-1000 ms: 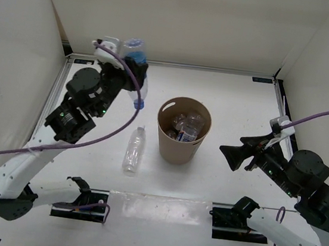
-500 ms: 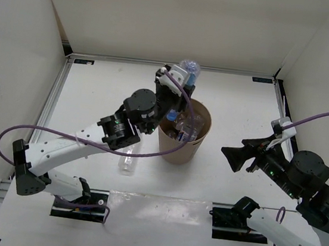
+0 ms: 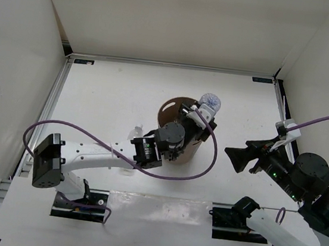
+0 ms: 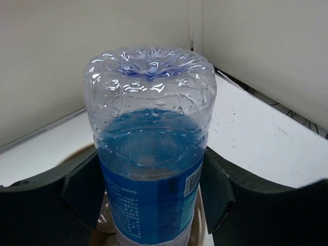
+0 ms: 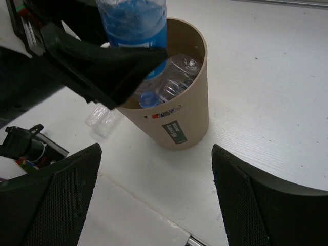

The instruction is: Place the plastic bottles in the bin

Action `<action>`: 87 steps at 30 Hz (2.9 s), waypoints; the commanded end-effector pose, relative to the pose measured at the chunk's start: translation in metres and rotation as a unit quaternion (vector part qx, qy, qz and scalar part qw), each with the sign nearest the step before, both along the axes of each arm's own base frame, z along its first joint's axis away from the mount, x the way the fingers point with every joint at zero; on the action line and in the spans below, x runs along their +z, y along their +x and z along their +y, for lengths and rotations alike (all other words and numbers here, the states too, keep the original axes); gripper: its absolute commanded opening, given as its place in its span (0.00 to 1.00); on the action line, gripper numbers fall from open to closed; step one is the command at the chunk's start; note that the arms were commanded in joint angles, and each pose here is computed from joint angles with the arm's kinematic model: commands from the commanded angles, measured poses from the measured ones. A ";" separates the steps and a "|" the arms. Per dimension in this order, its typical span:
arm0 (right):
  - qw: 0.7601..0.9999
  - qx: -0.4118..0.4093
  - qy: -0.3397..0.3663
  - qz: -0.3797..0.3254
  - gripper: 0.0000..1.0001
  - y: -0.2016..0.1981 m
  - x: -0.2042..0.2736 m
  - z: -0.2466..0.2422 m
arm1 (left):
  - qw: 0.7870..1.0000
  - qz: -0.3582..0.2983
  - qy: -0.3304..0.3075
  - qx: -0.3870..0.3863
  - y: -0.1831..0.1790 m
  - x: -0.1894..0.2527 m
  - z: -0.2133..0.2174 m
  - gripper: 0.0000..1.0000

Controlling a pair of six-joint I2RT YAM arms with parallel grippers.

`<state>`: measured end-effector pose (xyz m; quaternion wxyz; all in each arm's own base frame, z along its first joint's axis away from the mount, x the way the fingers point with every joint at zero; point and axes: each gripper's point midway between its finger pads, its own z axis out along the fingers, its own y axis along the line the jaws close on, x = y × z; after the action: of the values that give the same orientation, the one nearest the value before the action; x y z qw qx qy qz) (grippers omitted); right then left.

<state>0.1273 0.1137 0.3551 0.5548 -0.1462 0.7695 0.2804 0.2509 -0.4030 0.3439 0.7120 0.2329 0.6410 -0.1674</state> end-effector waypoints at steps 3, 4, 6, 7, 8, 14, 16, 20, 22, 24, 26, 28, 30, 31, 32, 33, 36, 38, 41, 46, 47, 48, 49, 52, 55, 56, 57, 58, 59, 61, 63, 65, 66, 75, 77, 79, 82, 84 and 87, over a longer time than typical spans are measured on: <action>1.000 0.009 0.013 -0.016 0.89 -0.004 0.013 -0.001 | 0.998 -0.014 -0.054 0.011 -0.017 0.016 0.001 0.82; 1.000 0.011 0.012 -0.018 0.89 -0.004 0.013 0.000 | 0.999 -0.013 -0.044 0.008 -0.017 0.007 -0.003 0.91; 1.000 0.011 0.011 -0.013 0.89 -0.004 0.010 0.001 | 0.999 -0.020 -0.046 0.002 -0.024 0.006 -0.005 1.00; 1.000 0.010 0.012 -0.016 0.89 -0.004 0.011 0.000 | 0.999 -0.020 -0.041 0.001 -0.025 0.001 -0.007 1.00; 1.000 0.010 0.013 -0.014 0.89 -0.004 0.011 0.000 | 0.999 -0.028 -0.044 -0.002 -0.029 0.004 -0.008 1.00; 1.000 0.011 0.014 -0.012 0.89 -0.005 0.009 0.000 | 0.996 -0.063 -0.045 0.052 -0.038 0.031 0.009 1.00; 1.000 0.012 0.016 -0.013 0.89 -0.006 0.010 0.000 | 0.988 -0.110 -0.044 0.097 -0.042 0.075 0.033 1.00; 1.000 0.008 0.014 -0.012 0.89 -0.003 0.005 0.001 | 0.975 -0.140 -0.043 0.167 -0.048 0.158 0.097 1.00; 1.000 0.014 0.018 -0.016 0.89 -0.002 0.006 0.004 | 0.977 -0.139 -0.027 0.162 -0.051 0.177 0.119 1.00; 1.000 0.017 0.019 -0.011 0.89 -0.001 0.002 0.007 | 0.979 -0.118 -0.068 0.152 -0.056 0.196 0.159 1.00; 1.000 0.019 0.022 -0.011 0.89 0.000 0.002 0.008 | 0.981 -0.088 -0.065 0.162 -0.056 0.188 0.189 1.00; 0.999 0.021 0.023 -0.011 0.89 -0.001 0.001 0.009 | 0.967 -0.026 -0.150 0.207 -0.053 0.180 0.246 1.00; 0.999 0.023 0.026 -0.013 0.89 0.000 0.000 0.011 | 0.969 -0.010 -0.081 0.235 -0.046 0.139 0.284 1.00; 0.999 0.024 0.027 -0.013 0.89 0.000 -0.001 0.011 | 0.964 -0.002 -0.092 0.251 -0.043 0.129 0.304 1.00; 0.999 0.031 0.034 -0.017 0.89 0.000 0.002 0.015 | 0.963 0.034 -0.096 0.249 -0.043 0.101 0.304 1.00; 0.999 0.033 0.031 -0.016 0.89 0.001 0.000 0.016 | 0.959 0.043 -0.090 0.264 -0.041 0.082 0.313 1.00; 0.998 0.050 0.034 -0.011 0.89 0.001 -0.003 0.025 | 0.953 0.059 -0.056 0.292 -0.040 0.048 0.319 1.00; 0.997 0.061 0.037 -0.007 0.89 0.000 -0.003 0.030 | 0.951 0.063 -0.019 0.302 -0.035 0.037 0.310 1.00; 0.997 0.066 0.039 -0.007 0.89 -0.001 -0.003 0.031 | 0.954 0.072 0.019 0.289 -0.027 0.020 0.293 1.00; 0.998 0.054 0.037 -0.014 0.89 -0.010 -0.004 0.017 | 0.959 0.115 -0.054 0.255 -0.002 -0.002 0.297 1.00; 0.998 0.053 0.038 -0.015 0.89 -0.011 -0.003 0.016 | 0.963 0.134 -0.063 0.223 -0.001 -0.006 0.288 1.00; 0.999 0.037 0.034 -0.018 0.89 -0.009 -0.005 0.011 | 0.963 0.159 -0.061 0.207 0.010 -0.014 0.283 1.00; 0.999 0.034 0.034 -0.019 0.89 -0.011 -0.004 0.008 | 0.958 0.179 -0.059 0.217 0.017 -0.018 0.292 1.00; 0.999 0.027 0.030 -0.017 0.89 -0.011 -0.007 0.004 | 0.944 0.287 -0.047 0.157 0.041 -0.058 0.274 1.00; 0.999 0.028 0.028 -0.015 0.89 -0.011 -0.009 0.004 | 0.940 0.307 -0.053 0.138 0.050 -0.084 0.267 1.00; 0.999 0.029 0.029 -0.017 0.89 -0.012 -0.008 0.004 | 0.938 0.318 -0.051 0.129 0.048 -0.103 0.263 1.00; 0.999 0.028 0.028 -0.015 0.89 -0.011 -0.009 0.004 | 0.936 0.326 -0.050 0.125 0.053 -0.111 0.259 1.00; 0.999 0.029 0.029 -0.015 0.89 -0.011 -0.008 0.005 | 0.933 0.335 -0.044 0.122 0.053 -0.118 0.257 1.00; 0.999 0.029 0.028 -0.015 0.89 -0.011 -0.009 0.005 | 0.930 0.344 -0.036 0.124 0.054 -0.125 0.257 1.00; 0.999 0.030 0.026 -0.014 0.89 -0.011 -0.010 0.005 | 0.913 0.390 -0.011 0.123 0.059 -0.156 0.250 1.00; 0.999 0.030 0.025 -0.010 0.89 -0.010 -0.011 0.006 | 0.903 0.411 -0.008 0.128 0.060 -0.176 0.249 1.00; 0.999 0.029 0.025 -0.010 0.89 -0.010 -0.012 0.005 | 0.901 0.414 -0.013 0.127 0.063 -0.182 0.246 1.00; 0.999 0.028 0.023 -0.010 0.89 -0.009 -0.013 0.005 | 0.894 0.428 -0.004 0.131 0.062 -0.196 0.246 1.00; 1.000 0.025 0.013 -0.004 0.89 -0.007 -0.018 0.005 | 0.865 0.488 0.044 0.106 0.060 -0.252 0.225 1.00; 1.000 0.023 0.010 -0.004 0.89 -0.007 -0.019 0.004 | 0.858 0.502 0.052 0.096 0.057 -0.264 0.220 1.00; 1.000 0.019 0.007 -0.003 0.89 -0.006 -0.020 0.003 | 0.852 0.512 0.058 0.093 0.055 -0.273 0.217 1.00; 1.000 0.017 0.006 -0.002 0.89 -0.005 -0.021 0.003 | 0.844 0.523 0.070 0.090 0.052 -0.283 0.212 1.00; 1.000 0.016 0.003 -0.002 0.89 -0.004 -0.022 0.002 | 0.840 0.529 0.073 0.098 0.054 -0.286 0.213 0.96; 1.000 0.012 0.002 -0.004 0.89 -0.003 -0.021 0.001 | 0.822 0.552 0.098 0.102 0.052 -0.296 0.215 0.90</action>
<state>0.1186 0.1166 0.3346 0.5485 -0.1532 0.7643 0.3025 0.2959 -0.1811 0.0410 0.2279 0.0931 0.9609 -0.1269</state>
